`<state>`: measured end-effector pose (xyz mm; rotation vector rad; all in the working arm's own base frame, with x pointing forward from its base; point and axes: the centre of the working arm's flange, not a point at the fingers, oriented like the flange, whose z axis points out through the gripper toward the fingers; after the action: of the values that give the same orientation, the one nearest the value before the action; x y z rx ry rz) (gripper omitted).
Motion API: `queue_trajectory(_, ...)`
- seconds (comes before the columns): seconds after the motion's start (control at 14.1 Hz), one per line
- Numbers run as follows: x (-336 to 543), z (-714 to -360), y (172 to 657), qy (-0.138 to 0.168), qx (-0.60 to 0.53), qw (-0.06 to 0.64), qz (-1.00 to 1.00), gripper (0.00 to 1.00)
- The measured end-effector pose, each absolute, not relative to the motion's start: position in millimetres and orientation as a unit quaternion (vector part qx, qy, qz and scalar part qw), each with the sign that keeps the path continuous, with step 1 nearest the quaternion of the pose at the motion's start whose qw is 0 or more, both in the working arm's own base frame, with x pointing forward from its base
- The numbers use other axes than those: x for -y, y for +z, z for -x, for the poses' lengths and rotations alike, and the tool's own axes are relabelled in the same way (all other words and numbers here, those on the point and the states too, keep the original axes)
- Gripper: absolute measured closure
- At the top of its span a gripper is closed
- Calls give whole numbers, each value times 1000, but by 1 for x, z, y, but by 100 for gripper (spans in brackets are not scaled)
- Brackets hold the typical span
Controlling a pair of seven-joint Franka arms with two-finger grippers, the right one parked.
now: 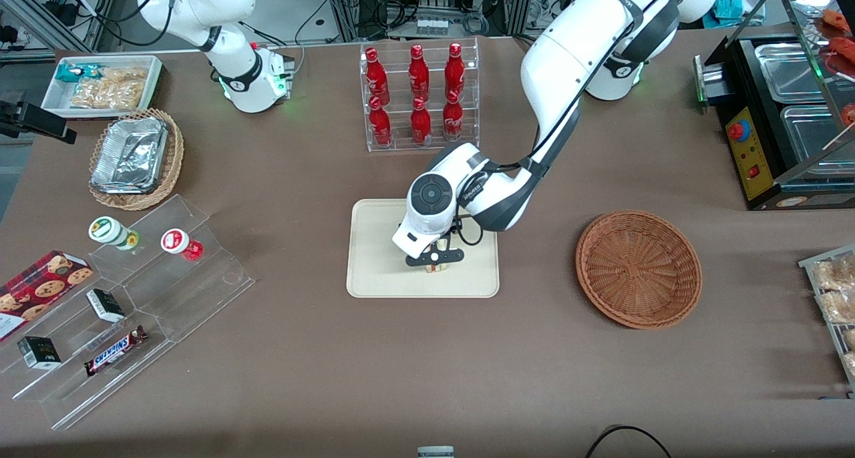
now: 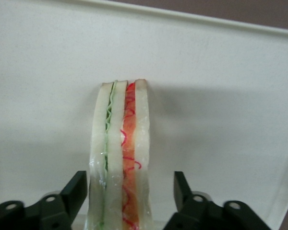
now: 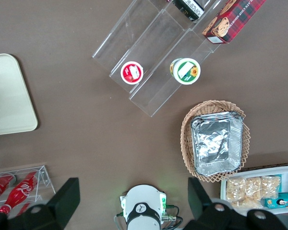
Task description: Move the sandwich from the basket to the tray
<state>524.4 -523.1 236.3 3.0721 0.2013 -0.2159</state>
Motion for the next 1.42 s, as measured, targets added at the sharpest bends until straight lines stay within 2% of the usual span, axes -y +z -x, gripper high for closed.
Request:
queue_trajectory(0.14, 524, -527, 240, -66, -76, 31, -994, 0)
queue_trajectory(0.35, 521, -538, 266, -49, -81, 37, -995, 0)
queue_trajectory(0.64, 485, -554, 340, -29, -89, -15, -996, 0)
queue_trajectory(1.06, 362, -590, 449, -14, -156, -34, -987, 0)
queue_trajectory(1.2, 298, -600, 474, -27, -152, -48, -987, 0)
queue_trajectory(1.42, 199, -608, 506, -66, -129, -64, -987, 0)
